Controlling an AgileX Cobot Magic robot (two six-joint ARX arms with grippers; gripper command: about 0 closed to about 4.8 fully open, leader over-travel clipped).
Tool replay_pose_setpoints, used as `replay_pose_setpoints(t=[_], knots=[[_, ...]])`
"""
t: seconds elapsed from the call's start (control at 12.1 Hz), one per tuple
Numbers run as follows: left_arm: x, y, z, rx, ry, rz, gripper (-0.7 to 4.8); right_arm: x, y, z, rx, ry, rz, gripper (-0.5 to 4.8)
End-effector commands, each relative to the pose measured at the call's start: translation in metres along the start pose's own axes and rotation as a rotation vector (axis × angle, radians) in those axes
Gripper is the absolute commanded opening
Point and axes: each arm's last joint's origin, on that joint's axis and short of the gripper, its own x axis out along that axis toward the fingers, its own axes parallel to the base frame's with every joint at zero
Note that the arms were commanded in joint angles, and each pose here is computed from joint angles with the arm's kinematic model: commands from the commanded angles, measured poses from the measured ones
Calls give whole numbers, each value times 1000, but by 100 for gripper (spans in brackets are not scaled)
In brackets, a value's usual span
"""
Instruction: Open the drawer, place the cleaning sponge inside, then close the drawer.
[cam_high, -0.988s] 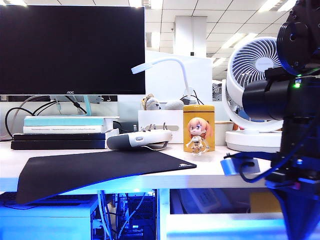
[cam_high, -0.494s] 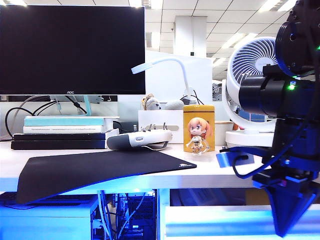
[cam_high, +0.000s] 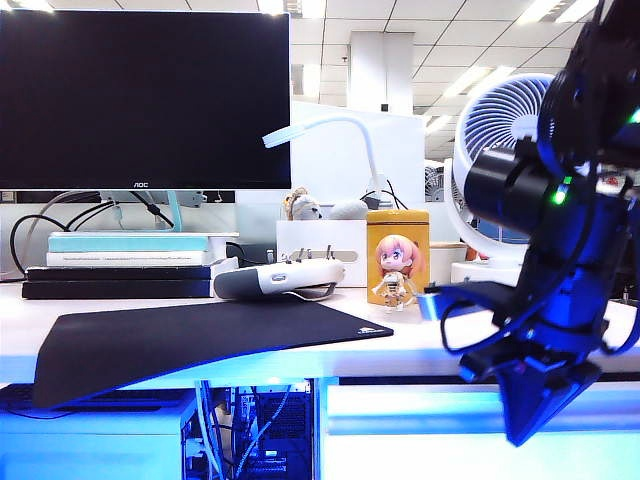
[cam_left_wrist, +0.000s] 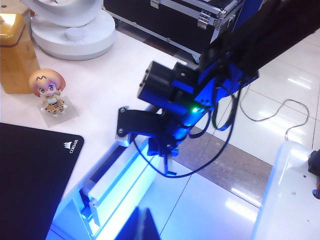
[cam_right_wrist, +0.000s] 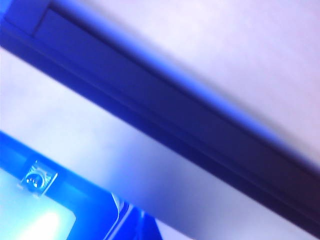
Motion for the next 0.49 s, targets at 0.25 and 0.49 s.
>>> replay_pose_setpoints(t=[0.25,0.49], knots=[[-1,0,2,4,-12,0,-6,2,-2,8,31,-79,-39,-8],[-1,0,2,0,-8,0,-6,2,-4,12,33,-116,-72,-8]])
